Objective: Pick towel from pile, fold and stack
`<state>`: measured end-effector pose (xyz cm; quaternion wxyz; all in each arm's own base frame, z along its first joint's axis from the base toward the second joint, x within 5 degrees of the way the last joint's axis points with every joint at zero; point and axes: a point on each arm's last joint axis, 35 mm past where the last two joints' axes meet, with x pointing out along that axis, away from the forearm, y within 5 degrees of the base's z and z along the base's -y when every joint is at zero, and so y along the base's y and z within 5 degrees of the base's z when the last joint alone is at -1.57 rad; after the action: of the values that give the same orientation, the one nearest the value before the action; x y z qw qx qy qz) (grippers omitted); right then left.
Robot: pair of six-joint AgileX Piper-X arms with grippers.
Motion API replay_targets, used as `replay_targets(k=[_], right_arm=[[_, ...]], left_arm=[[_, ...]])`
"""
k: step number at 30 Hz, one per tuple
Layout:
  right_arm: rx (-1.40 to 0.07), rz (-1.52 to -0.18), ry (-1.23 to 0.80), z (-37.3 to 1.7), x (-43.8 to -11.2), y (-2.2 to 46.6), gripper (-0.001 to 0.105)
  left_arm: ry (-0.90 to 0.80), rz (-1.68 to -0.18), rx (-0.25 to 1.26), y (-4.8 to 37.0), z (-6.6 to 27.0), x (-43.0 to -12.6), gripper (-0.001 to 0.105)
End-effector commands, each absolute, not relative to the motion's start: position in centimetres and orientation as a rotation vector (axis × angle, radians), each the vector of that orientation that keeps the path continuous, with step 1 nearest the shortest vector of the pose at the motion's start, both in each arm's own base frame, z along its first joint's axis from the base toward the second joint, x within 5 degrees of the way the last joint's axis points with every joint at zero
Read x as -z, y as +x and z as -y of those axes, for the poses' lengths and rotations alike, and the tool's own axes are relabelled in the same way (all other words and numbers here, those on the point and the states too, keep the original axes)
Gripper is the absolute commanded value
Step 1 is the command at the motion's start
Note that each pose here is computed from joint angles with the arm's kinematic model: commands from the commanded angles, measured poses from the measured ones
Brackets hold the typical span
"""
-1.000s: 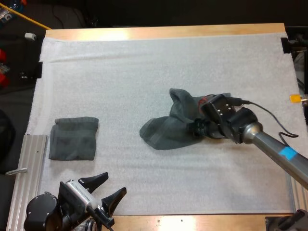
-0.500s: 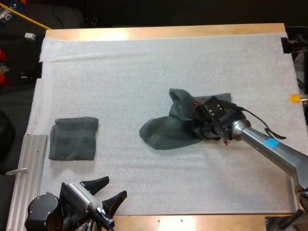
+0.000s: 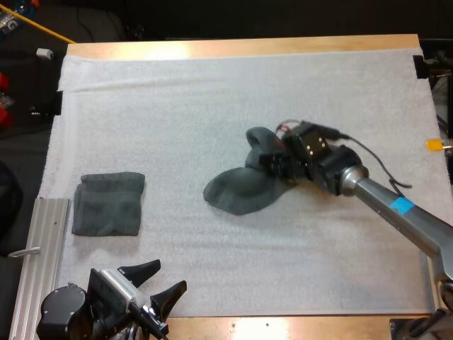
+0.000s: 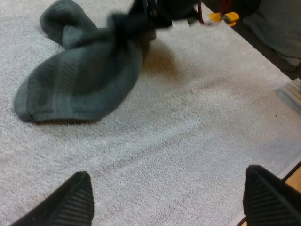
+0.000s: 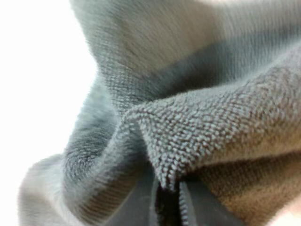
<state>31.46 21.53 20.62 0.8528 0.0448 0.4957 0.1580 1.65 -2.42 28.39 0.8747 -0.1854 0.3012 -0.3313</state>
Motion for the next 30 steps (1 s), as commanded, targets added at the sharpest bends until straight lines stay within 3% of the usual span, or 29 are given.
replay_targets(k=[1, 8, 15, 21, 25, 30], right_arm=[[-0.359, -0.974, 0.102, -21.8, -22.8, 31.9, 0.000], [-0.403, -0.794, 0.161, -23.1, -27.1, 33.9, 0.000], [-0.517, -0.742, 0.124, -24.3, -30.8, 34.2, 0.000], [-0.754, -0.694, 0.069, -26.3, -34.5, 32.8, 0.000], [-0.881, -0.721, -0.044, -27.4, -35.7, 30.5, 0.000], [-0.882, -0.924, -0.272, -26.2, -33.4, 28.8, 0.000]], left_arm=[[-0.388, -0.631, 0.703, 1.6, 2.4, -28.5, 0.065], [-0.388, -0.631, 0.703, 1.6, 2.4, -28.5, 0.065], [-0.387, -0.630, 0.703, 1.6, 2.4, -28.5, 0.065], [-0.384, -0.622, 0.705, 1.6, 2.4, -28.6, 0.065], [-0.377, -0.603, 0.708, 1.7, 2.4, -28.8, 0.065], [-0.377, -0.602, 0.708, 1.7, 2.4, -28.8, 0.065]])
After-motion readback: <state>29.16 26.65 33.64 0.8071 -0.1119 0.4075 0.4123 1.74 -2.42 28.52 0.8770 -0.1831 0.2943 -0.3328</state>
